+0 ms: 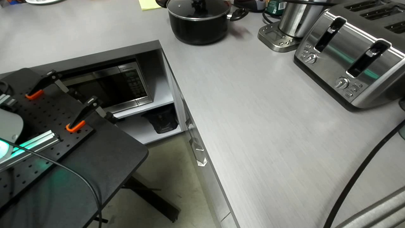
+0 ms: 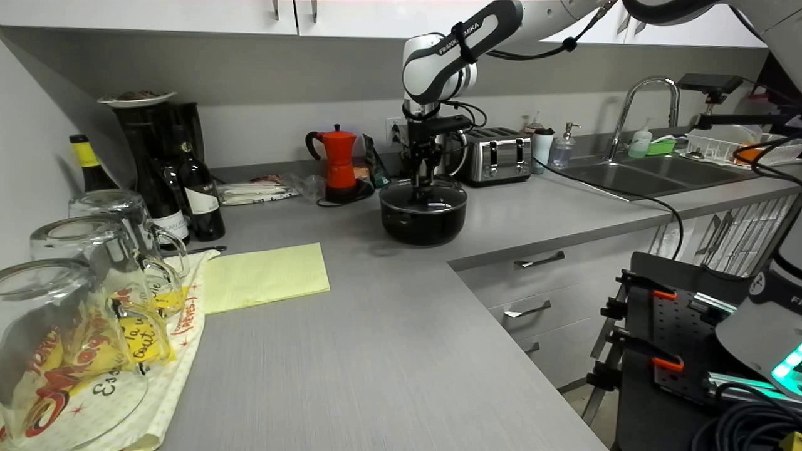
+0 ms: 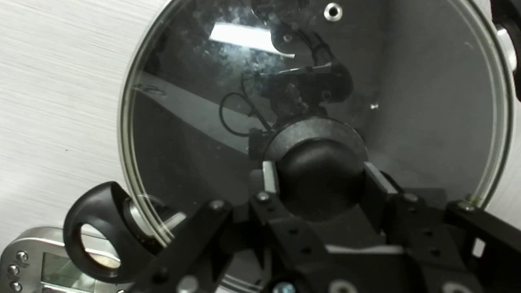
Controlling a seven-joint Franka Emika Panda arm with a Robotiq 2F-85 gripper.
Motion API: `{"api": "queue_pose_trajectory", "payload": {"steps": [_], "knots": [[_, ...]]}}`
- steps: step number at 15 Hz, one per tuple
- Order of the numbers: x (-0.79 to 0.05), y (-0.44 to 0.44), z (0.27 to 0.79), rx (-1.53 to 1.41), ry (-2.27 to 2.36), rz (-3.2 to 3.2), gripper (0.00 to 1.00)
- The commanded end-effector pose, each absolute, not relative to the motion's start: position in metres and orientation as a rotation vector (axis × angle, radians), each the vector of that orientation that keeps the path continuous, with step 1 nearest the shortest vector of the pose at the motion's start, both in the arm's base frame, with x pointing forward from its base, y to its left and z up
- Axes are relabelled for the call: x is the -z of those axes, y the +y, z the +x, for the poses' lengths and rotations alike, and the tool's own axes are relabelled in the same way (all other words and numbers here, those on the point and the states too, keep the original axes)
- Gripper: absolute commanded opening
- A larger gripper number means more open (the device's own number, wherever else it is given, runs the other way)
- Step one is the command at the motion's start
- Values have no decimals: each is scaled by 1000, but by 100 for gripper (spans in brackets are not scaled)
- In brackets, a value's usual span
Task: Uncover the pot
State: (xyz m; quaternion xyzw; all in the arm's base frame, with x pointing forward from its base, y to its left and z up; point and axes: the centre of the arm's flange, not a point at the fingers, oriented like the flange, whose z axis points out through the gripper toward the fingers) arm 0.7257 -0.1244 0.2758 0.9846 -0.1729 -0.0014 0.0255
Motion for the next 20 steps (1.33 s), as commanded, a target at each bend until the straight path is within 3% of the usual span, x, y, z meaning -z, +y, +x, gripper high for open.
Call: {"api": "queue_pose_trajectory", "payload": {"steps": [1,10,20], "knots": [[-305,-111,699,-90,-492,3092,25],[-360,-54,623,-156,-214,3106,25],[-353,74,553,-35,265,2965,25]]}}
